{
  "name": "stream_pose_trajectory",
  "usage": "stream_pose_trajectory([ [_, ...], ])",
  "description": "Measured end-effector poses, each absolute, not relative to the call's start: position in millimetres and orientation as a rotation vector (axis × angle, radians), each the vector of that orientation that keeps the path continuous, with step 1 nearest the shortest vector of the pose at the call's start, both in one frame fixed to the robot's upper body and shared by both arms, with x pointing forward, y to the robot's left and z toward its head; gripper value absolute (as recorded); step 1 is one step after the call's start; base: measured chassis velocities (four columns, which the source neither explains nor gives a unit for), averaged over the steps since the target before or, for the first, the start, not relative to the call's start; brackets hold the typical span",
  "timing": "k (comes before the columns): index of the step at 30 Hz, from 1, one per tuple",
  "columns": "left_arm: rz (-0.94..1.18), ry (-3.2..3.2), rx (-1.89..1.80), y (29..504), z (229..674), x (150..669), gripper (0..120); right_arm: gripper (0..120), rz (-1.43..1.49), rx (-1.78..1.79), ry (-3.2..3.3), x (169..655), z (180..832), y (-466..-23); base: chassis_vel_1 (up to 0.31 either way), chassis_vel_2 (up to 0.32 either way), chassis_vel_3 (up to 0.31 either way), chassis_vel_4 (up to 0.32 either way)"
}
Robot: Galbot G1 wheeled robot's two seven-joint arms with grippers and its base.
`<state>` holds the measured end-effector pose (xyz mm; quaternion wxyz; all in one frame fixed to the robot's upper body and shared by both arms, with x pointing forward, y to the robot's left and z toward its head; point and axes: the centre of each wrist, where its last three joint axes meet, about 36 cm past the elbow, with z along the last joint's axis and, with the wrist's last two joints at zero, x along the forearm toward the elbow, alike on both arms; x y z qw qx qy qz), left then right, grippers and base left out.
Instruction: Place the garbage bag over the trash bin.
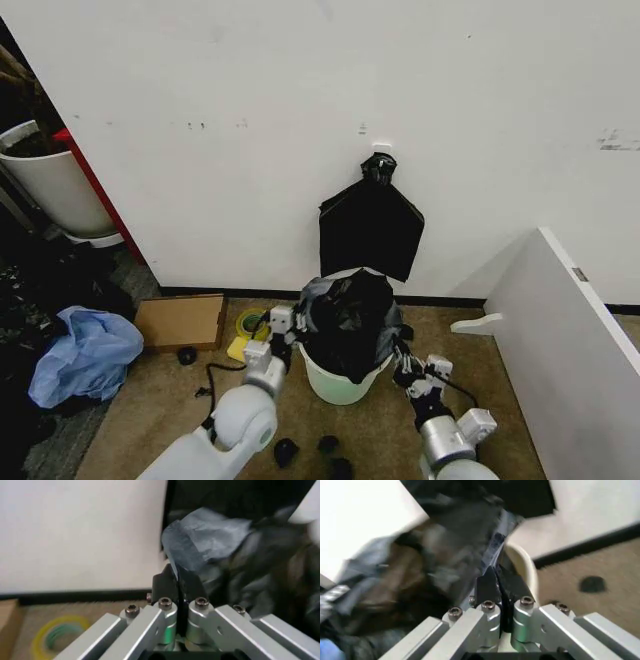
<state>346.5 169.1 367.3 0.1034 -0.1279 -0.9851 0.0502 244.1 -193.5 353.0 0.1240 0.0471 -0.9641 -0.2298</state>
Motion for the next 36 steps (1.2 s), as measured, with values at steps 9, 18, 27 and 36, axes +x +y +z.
stream_pose_trajectory([
  [9, 0.076, -2.860, -0.318, 185.7, 339.5, 319.3, 0, 0, -0.546, 0.105, -2.732, 236.4, 349.3, -186.7, 0.000, 0.000, 0.000, 0.000],
  [18, 0.028, -2.836, -0.314, 193.2, 328.8, 313.2, 0, 0, -0.416, 0.064, -2.655, 227.5, 342.0, -184.9, 0.000, 0.000, 0.000, 0.000],
  [27, -0.046, -2.786, -0.309, 206.0, 310.3, 305.3, 0, 0, -0.288, 0.066, -2.618, 228.4, 326.3, -185.1, 0.000, 0.000, 0.000, 0.000],
  [36, -0.063, -2.778, -0.263, 204.8, 294.5, 319.8, 0, 0, -0.225, 0.047, -2.619, 244.6, 301.5, -188.6, 0.000, 0.000, 0.000, 0.000],
])
